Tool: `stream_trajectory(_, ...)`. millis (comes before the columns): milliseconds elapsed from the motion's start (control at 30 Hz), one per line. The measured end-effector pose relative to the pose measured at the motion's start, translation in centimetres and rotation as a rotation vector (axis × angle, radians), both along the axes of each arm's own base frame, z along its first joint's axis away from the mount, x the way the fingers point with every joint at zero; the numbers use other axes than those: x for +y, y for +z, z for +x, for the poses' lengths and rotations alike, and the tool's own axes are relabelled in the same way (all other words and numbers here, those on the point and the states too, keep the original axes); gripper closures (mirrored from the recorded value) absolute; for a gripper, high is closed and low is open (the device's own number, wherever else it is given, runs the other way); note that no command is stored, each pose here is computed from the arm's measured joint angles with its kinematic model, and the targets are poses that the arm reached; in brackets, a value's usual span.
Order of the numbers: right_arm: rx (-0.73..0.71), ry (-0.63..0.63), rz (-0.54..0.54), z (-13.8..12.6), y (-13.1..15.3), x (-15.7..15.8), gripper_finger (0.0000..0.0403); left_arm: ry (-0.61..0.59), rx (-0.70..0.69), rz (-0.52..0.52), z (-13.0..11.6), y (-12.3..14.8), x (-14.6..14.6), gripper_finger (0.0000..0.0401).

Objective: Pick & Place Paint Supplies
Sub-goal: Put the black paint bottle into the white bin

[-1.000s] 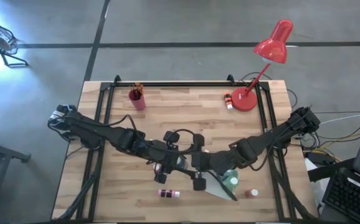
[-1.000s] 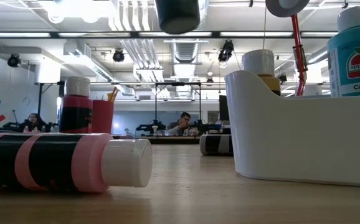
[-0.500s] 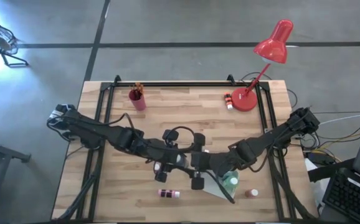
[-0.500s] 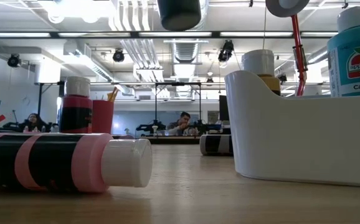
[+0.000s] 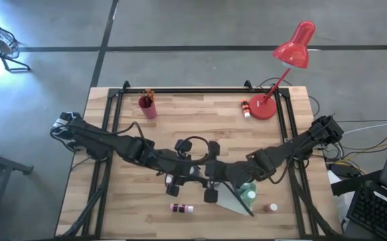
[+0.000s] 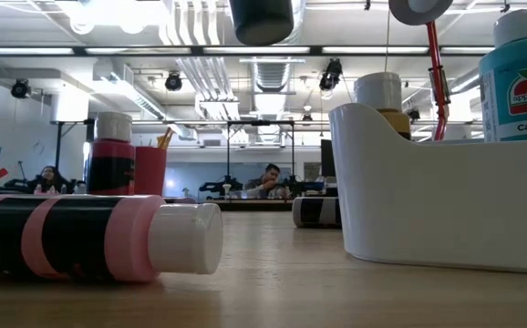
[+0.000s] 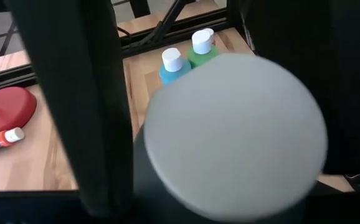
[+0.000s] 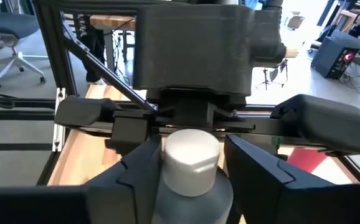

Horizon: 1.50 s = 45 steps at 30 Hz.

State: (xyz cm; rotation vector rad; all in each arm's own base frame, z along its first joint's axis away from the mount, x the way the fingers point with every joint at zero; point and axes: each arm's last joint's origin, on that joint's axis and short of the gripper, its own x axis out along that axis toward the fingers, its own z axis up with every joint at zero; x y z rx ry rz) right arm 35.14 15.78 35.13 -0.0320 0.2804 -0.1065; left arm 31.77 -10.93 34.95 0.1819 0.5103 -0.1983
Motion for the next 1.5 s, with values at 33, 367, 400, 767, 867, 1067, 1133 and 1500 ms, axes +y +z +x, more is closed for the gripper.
stream_trajectory(33, 0.000, 0.000, 0.000, 0.0, 0.0, 0.0, 0.0237, 0.000, 0.000, 0.000, 0.0, 0.0, 0.0, 0.0223)
stream_trajectory(367, 0.012, -0.013, 0.008, 0.2, -0.2, -0.4, 0.0266, -0.007, -0.006, 0.011, 0.1, 0.0, 0.0, 0.0223)
stream_trajectory(400, 0.012, -0.014, 0.003, 0.2, -0.2, -0.5, 0.0262, -0.008, -0.007, 0.014, 0.1, 0.0, 0.0, 0.0223)
stream_trajectory(767, 0.023, -0.031, 0.011, 0.5, -0.3, -1.2, 0.0290, -0.007, -0.019, 0.023, 0.1, 0.4, 0.1, 0.0223)
stream_trajectory(867, 0.026, -0.027, -0.005, 0.4, -0.3, -1.2, 0.0290, 0.001, -0.014, 0.030, 0.0, 0.4, 0.1, 0.0218)
stream_trajectory(1067, 0.090, -0.026, -0.024, -1.1, 0.4, -1.0, 0.0290, 0.032, 0.038, 0.046, -1.0, 0.7, 0.6, 0.0139)
stream_trajectory(1133, 0.117, -0.046, -0.033, -2.2, 1.3, -0.9, 0.0290, 0.091, 0.057, 0.042, -2.0, 1.1, 1.0, 0.0120)
stream_trajectory(1500, 0.131, -0.179, -0.031, -8.9, 4.0, 2.0, 0.0290, 0.484, -0.126, 0.052, -9.3, 4.0, 3.0, 0.0110)
